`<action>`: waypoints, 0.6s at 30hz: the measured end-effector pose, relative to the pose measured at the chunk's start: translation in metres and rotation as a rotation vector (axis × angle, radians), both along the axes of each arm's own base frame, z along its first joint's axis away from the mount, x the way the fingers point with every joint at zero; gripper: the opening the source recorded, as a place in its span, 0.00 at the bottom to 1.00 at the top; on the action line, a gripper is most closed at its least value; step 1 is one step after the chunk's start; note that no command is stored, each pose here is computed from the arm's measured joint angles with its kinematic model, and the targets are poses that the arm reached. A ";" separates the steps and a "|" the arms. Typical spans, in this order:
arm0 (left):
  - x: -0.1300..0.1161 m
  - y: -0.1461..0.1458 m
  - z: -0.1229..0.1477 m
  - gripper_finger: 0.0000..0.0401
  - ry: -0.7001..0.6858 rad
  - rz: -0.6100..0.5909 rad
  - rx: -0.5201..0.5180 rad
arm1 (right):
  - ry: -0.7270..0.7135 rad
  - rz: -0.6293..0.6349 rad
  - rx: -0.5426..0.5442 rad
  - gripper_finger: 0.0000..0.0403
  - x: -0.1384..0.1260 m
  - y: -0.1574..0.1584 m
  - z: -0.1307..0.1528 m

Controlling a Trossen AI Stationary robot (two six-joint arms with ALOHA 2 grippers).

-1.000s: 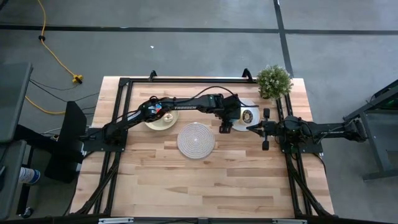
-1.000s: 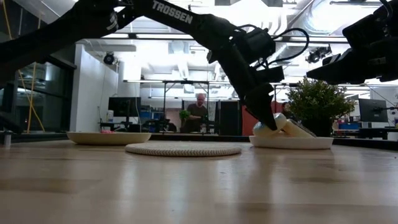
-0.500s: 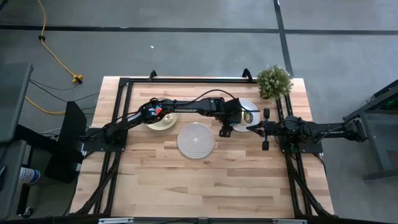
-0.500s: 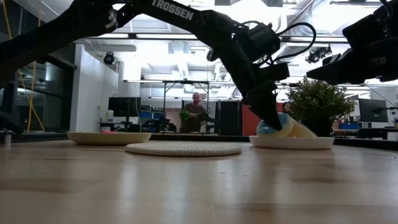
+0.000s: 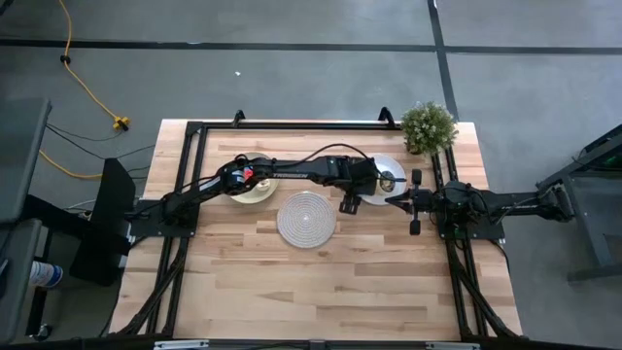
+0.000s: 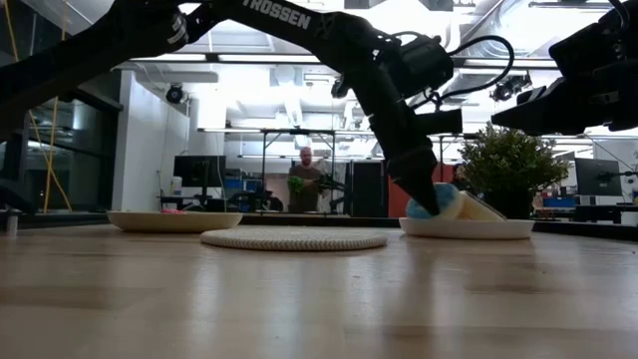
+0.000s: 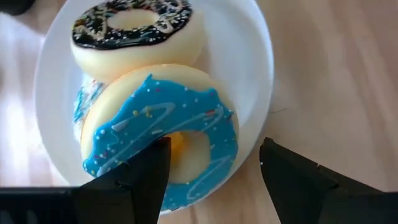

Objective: Pick & Place donuts
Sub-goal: Put the large blue donut on the white plate

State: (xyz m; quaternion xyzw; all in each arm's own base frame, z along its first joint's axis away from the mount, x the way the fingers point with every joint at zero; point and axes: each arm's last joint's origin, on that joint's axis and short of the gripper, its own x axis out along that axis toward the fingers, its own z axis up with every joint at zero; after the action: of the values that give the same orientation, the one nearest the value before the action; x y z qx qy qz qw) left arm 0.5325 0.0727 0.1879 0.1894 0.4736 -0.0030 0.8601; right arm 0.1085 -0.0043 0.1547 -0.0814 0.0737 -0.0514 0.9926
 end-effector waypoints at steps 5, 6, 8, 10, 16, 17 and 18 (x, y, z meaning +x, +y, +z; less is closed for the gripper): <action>0.000 0.001 0.000 0.59 0.002 0.015 0.021 | 0.000 0.000 0.000 0.00 0.000 0.000 0.000; 0.000 0.001 0.000 0.59 0.001 0.009 0.012 | 0.000 0.000 0.000 0.00 0.000 0.000 0.000; 0.001 0.000 0.000 0.59 -0.007 0.004 0.005 | 0.000 0.000 0.000 0.00 0.000 0.000 0.000; 0.001 -0.001 0.000 0.59 -0.009 0.002 0.006 | 0.000 0.000 0.000 0.00 0.000 0.000 0.000; 0.002 -0.005 0.000 0.59 -0.015 -0.017 -0.023 | 0.000 0.000 0.000 0.00 0.000 0.000 0.000; 0.002 -0.007 0.000 0.59 -0.017 -0.029 -0.039 | 0.000 0.000 0.000 0.00 0.000 0.000 0.000; 0.002 -0.009 0.000 0.59 -0.018 -0.040 -0.052 | 0.000 0.000 0.000 0.00 0.000 0.000 0.000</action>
State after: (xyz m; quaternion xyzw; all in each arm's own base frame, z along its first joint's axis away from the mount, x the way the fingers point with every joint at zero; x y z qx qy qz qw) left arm 0.5345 0.0642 0.1883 0.1767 0.4616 -0.0308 0.8688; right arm 0.1085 -0.0043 0.1547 -0.0814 0.0737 -0.0514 0.9926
